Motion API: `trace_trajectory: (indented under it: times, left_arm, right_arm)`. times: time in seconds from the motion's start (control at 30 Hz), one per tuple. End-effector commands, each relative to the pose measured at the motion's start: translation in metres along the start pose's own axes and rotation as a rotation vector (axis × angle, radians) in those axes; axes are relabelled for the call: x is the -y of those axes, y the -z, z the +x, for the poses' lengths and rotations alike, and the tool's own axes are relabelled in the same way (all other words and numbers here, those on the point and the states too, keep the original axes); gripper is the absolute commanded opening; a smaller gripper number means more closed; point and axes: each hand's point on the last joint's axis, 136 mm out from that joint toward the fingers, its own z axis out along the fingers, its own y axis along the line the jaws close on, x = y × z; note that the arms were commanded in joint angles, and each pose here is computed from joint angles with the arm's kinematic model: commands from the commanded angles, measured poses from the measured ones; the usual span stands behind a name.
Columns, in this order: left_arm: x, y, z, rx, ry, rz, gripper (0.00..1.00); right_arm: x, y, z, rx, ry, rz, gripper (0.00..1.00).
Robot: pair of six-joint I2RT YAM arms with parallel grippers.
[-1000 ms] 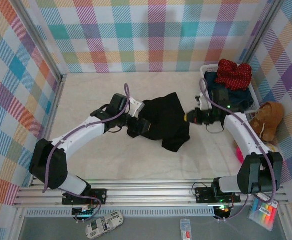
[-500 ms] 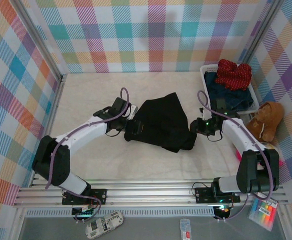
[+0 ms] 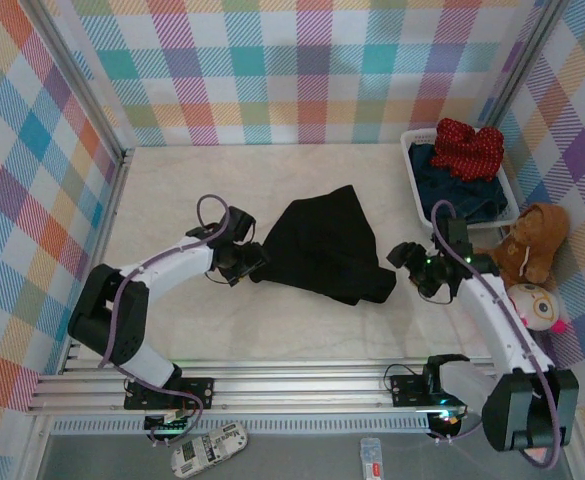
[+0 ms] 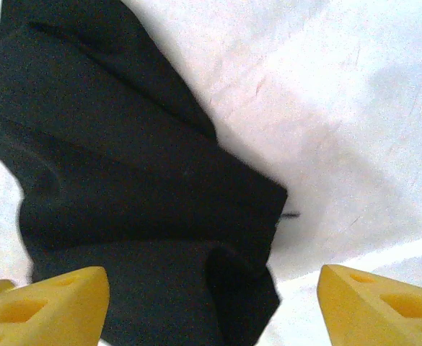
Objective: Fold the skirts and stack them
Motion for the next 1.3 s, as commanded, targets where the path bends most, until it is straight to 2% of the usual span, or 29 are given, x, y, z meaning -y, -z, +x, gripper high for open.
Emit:
trace_trajectory:
  times: [0.0, 0.07, 0.17, 0.4, 0.5, 0.63, 0.77, 0.9, 0.97, 1.27]
  left_arm:
    - [0.009, 0.011, -0.009, 0.053, 0.124, 0.073, 0.68]
    - [0.010, 0.010, -0.008, 0.057, 0.157, 0.095, 0.68]
    - [0.008, 0.008, -0.008, 0.067, 0.192, 0.109, 0.68]
    - [0.007, 0.007, -0.011, 0.079, 0.191, 0.109, 0.68]
    - [0.007, 0.007, -0.011, 0.078, 0.190, 0.110, 0.68]
    - [0.008, 0.005, -0.009, 0.071, 0.201, 0.122, 0.68]
    - [0.010, 0.003, -0.007, 0.057, 0.218, 0.140, 0.68]
    - [0.007, -0.002, -0.003, 0.038, 0.243, 0.136, 0.68]
    - [0.004, -0.004, 0.000, 0.025, 0.262, 0.128, 0.67]
    - [-0.001, -0.020, 0.004, -0.001, 0.359, 0.135, 0.58]
  right_arm:
    - [-0.014, -0.008, 0.023, -0.117, -0.263, -0.132, 0.71]
    - [-0.014, -0.011, 0.034, -0.154, -0.333, -0.152, 0.70]
    - [-0.008, -0.011, 0.038, -0.135, -0.375, -0.145, 0.68]
    - [-0.007, -0.012, 0.042, -0.143, -0.393, -0.156, 0.62]
    - [-0.007, -0.012, 0.041, -0.136, -0.391, -0.162, 0.57]
    - [-0.005, -0.017, 0.042, -0.136, -0.405, -0.165, 0.46]
    - [-0.003, -0.019, 0.039, -0.119, -0.396, -0.167, 0.30]
    - [0.015, -0.023, 0.040, -0.081, -0.400, -0.113, 0.07]
    - [0.022, -0.028, 0.042, -0.069, -0.426, -0.118, 0.01]
    - [0.030, -0.036, 0.046, -0.065, -0.444, -0.132, 0.00]
